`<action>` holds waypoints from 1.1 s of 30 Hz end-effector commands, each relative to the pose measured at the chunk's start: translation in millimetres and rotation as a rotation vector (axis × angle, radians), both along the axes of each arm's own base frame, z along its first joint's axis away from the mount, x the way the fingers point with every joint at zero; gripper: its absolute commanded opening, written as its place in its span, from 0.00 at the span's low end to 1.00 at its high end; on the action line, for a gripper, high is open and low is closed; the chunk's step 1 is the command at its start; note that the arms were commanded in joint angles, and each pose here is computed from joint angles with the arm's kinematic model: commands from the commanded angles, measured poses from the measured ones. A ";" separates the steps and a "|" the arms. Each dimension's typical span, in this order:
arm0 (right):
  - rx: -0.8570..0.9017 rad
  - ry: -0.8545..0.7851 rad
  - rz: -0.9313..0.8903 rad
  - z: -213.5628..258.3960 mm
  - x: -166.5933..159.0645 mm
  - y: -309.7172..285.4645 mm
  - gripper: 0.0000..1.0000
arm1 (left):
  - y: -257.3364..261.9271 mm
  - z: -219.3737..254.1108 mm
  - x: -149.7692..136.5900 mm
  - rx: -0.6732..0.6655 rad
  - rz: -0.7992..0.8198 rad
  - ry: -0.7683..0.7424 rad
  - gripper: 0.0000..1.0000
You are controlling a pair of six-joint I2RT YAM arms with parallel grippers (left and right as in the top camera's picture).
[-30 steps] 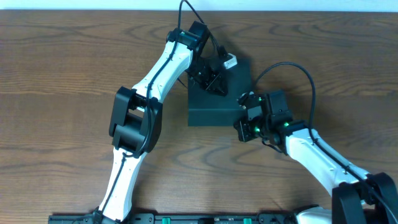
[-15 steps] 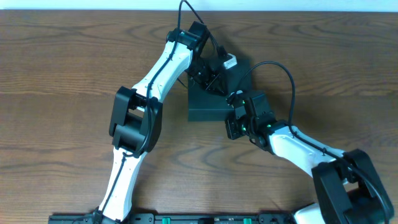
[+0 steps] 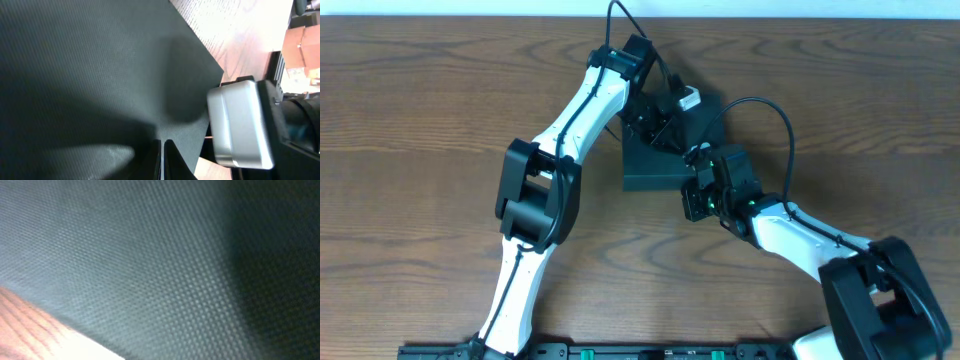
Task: Pack container
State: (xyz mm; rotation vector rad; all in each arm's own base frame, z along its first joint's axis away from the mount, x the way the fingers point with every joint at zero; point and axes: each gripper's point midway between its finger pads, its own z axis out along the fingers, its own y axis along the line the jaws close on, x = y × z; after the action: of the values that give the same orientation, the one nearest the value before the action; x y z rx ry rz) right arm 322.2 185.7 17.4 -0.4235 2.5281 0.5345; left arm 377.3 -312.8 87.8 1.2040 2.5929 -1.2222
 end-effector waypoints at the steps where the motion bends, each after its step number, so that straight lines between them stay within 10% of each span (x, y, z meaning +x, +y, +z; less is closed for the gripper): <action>1: 0.065 -0.091 -0.002 40.5 8.3 5.5 0.02 | 13.4 -11.6 5.5 0.043 0.036 0.040 0.06; 13: 0.060 -0.540 -0.360 191.6 43.9 -118.7 0.01 | 72.3 140.0 90.4 -0.090 0.213 -0.346 0.06; 25: -0.052 -0.329 -0.537 111.1 62.6 -184.6 0.01 | 197.4 150.5 150.6 0.184 0.683 -0.376 0.06; 27: -0.052 -0.330 -0.537 104.9 68.6 -184.8 0.13 | 212.6 150.3 153.4 0.188 0.731 -0.355 0.06; 29: -0.044 -0.361 -0.537 109.5 74.5 -184.8 0.68 | 230.7 152.5 154.4 0.193 0.775 -0.343 0.06; 30: -0.039 -0.384 -0.538 114.6 77.5 -185.0 0.99 | 239.0 153.7 154.2 0.197 0.790 -0.340 0.12; 32: -0.031 -0.422 -0.539 123.3 81.9 -185.3 0.99 | 252.3 155.8 153.3 0.202 0.815 -0.336 0.53; 33: -0.029 -0.430 -0.539 125.1 82.9 -185.2 0.99 | 258.9 155.7 152.5 0.206 0.826 -0.329 0.95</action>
State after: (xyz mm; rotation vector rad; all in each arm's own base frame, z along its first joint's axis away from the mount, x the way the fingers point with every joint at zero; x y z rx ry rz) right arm 401.4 4.8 133.2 0.1287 2.1363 0.1869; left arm 532.0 -73.0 227.8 0.2822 2.5530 -0.5819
